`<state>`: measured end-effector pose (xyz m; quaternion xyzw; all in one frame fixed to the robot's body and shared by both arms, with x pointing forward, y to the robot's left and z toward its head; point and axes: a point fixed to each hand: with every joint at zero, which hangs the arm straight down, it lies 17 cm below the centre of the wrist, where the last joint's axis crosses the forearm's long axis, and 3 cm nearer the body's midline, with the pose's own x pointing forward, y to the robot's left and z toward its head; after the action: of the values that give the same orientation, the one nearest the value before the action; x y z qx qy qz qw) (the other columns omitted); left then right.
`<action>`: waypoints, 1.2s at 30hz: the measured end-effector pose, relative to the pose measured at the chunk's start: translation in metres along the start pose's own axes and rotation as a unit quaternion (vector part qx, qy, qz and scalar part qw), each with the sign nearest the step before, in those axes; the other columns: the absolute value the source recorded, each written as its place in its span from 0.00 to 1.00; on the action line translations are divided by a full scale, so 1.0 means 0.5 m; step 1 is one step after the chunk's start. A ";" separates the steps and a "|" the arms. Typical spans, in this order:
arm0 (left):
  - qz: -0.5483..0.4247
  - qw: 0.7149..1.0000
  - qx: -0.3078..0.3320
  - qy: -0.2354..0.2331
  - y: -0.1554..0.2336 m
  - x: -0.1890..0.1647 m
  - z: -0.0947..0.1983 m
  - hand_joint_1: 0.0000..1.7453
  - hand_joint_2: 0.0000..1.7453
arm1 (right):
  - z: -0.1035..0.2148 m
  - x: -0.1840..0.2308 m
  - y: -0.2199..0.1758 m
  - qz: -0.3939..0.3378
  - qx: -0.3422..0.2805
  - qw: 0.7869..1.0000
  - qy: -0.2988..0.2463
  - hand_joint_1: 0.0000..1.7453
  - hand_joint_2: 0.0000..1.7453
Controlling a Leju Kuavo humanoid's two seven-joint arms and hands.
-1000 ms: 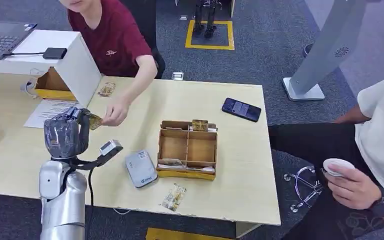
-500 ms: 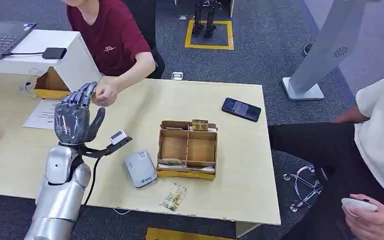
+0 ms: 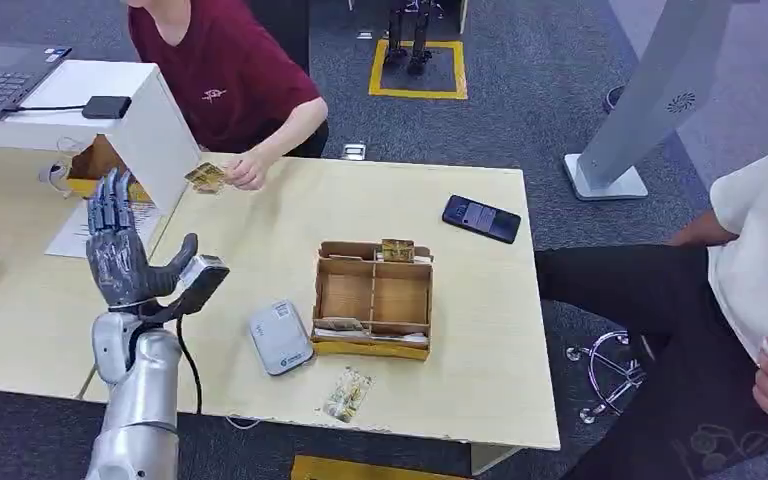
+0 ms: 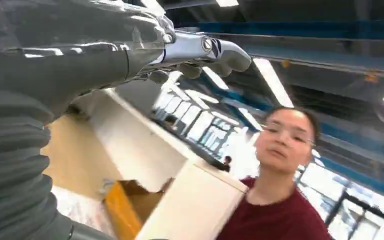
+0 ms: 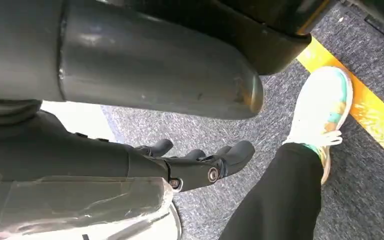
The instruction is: Pass the card to the sensor for recognition and then transmit it.
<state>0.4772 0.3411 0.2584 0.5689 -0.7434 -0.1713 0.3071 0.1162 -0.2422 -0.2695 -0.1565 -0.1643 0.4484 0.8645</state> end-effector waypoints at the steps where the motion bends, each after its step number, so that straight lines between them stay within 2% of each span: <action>1: 0.032 0.999 0.022 0.038 0.015 -0.031 0.013 0.00 1.00 | 0.000 -0.002 0.001 -0.002 0.000 1.000 0.002 0.00 0.00; 3: 0.095 0.989 0.051 0.101 0.030 -0.078 0.060 0.00 1.00 | 0.000 -0.004 0.002 -0.008 0.001 1.000 0.005 0.00 0.00; 5: 0.128 0.986 0.036 0.103 0.019 -0.061 0.109 0.00 1.00 | 0.001 -0.008 0.004 -0.013 0.001 1.000 0.007 0.00 0.00; 9: 0.163 0.986 -0.039 0.025 -0.019 0.080 0.185 0.00 1.00 | 0.001 -0.011 0.002 -0.027 -0.002 1.000 0.011 0.00 0.00; 15: 0.196 0.966 -0.130 -0.111 -0.033 0.323 0.296 0.00 1.00 | 0.003 -0.027 0.007 -0.041 -0.003 0.999 0.026 0.00 0.00; 17: 0.193 0.959 -0.141 -0.150 -0.029 0.389 0.319 0.00 1.00 | 0.004 -0.030 0.008 -0.044 -0.002 0.999 0.031 0.00 0.00; 22: 0.194 0.940 -0.183 -0.213 -0.040 0.509 0.372 0.00 1.00 | 0.004 -0.031 0.008 -0.047 -0.003 0.998 0.032 0.00 0.00; 29: 0.214 0.911 -0.235 -0.261 -0.056 0.584 0.446 0.00 1.00 | 0.004 -0.033 0.009 -0.053 -0.002 0.998 0.035 0.00 0.00; 36: 0.151 0.911 -0.269 -0.275 -0.110 0.570 0.469 0.00 1.00 | 0.004 -0.032 0.009 -0.051 -0.002 0.998 0.032 0.00 0.00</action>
<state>0.3184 0.0317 0.1231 0.2766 -0.8013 -0.4656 0.2543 0.1033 -0.2528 -0.2720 -0.1639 -0.1447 0.3985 0.8907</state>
